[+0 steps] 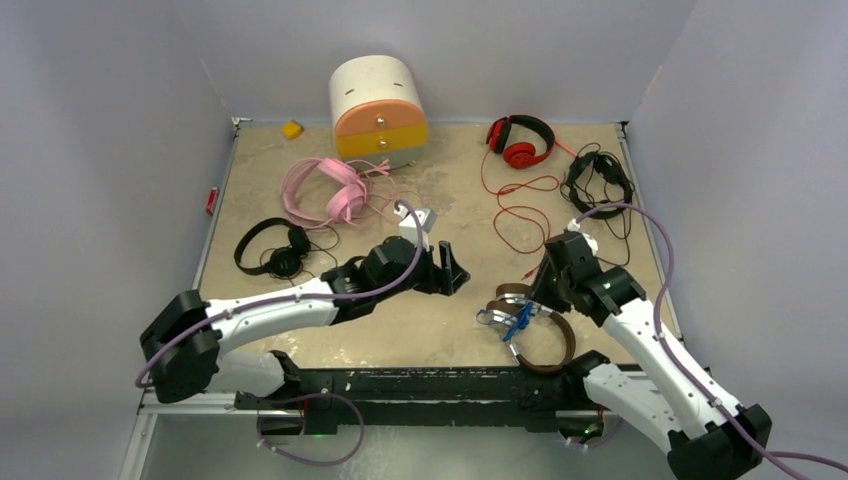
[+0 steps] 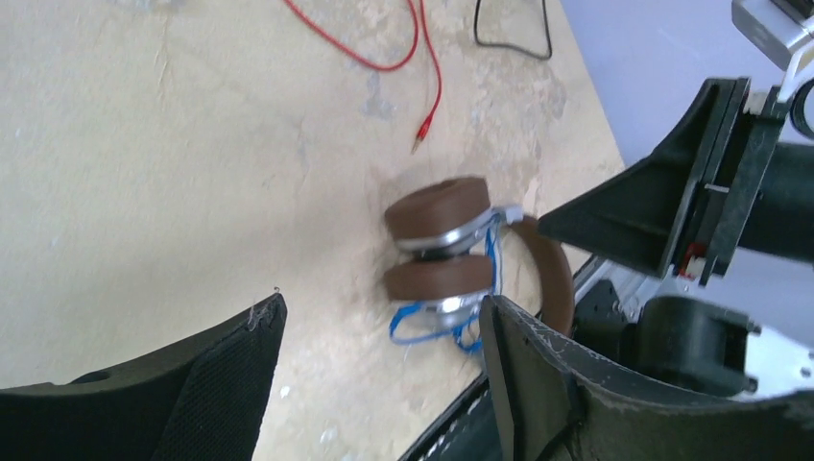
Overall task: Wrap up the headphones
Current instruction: Move the headphones to the corner of the board.
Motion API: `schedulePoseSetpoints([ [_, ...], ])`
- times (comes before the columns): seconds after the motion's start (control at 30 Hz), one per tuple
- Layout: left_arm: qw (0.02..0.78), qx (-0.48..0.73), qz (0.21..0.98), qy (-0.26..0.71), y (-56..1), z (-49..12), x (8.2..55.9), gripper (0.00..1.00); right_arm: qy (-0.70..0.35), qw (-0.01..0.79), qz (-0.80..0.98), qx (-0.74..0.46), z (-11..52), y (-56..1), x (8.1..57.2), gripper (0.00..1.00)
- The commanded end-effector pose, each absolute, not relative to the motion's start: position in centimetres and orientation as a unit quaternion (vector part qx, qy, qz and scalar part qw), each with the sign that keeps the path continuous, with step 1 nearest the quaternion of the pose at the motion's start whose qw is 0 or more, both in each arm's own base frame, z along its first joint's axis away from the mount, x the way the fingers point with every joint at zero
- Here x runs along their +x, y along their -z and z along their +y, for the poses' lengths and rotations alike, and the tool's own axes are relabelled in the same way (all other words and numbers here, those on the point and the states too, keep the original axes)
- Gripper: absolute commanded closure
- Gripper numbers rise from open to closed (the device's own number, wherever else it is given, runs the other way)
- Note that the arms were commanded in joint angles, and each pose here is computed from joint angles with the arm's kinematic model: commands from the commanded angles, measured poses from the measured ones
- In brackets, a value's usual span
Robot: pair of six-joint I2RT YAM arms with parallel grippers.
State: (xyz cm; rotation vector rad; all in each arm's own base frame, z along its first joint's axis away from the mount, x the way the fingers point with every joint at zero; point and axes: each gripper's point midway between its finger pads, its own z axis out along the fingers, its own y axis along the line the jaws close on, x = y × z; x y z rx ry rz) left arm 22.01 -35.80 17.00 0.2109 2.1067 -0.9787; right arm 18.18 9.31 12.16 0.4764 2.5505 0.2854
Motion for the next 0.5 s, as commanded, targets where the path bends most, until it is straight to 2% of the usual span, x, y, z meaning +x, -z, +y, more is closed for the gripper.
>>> schedulePoseSetpoints([
  [0.0,0.377,0.101,0.839,0.380,-15.9,-33.4,19.9,0.28,-0.066,0.205,0.937,0.274,7.5,-10.3,14.7,0.71],
  [0.1,0.379,0.096,0.838,0.381,-16.0,-32.1,19.2,0.29,-0.033,0.194,0.929,0.315,6.2,-9.1,13.7,0.98],
  [0.13,0.380,0.093,0.839,0.379,-16.1,-31.7,19.1,0.29,-0.022,0.182,0.927,0.328,6.0,-8.5,13.2,1.00],
  [0.3,0.380,0.088,0.845,0.366,-15.7,-29.9,18.3,0.30,0.019,0.136,0.915,0.379,5.4,-5.0,11.7,1.00],
  [0.47,0.383,0.087,0.847,0.358,-15.6,-29.0,18.0,0.30,0.065,0.129,0.912,0.385,4.9,-3.3,12.7,1.00],
])
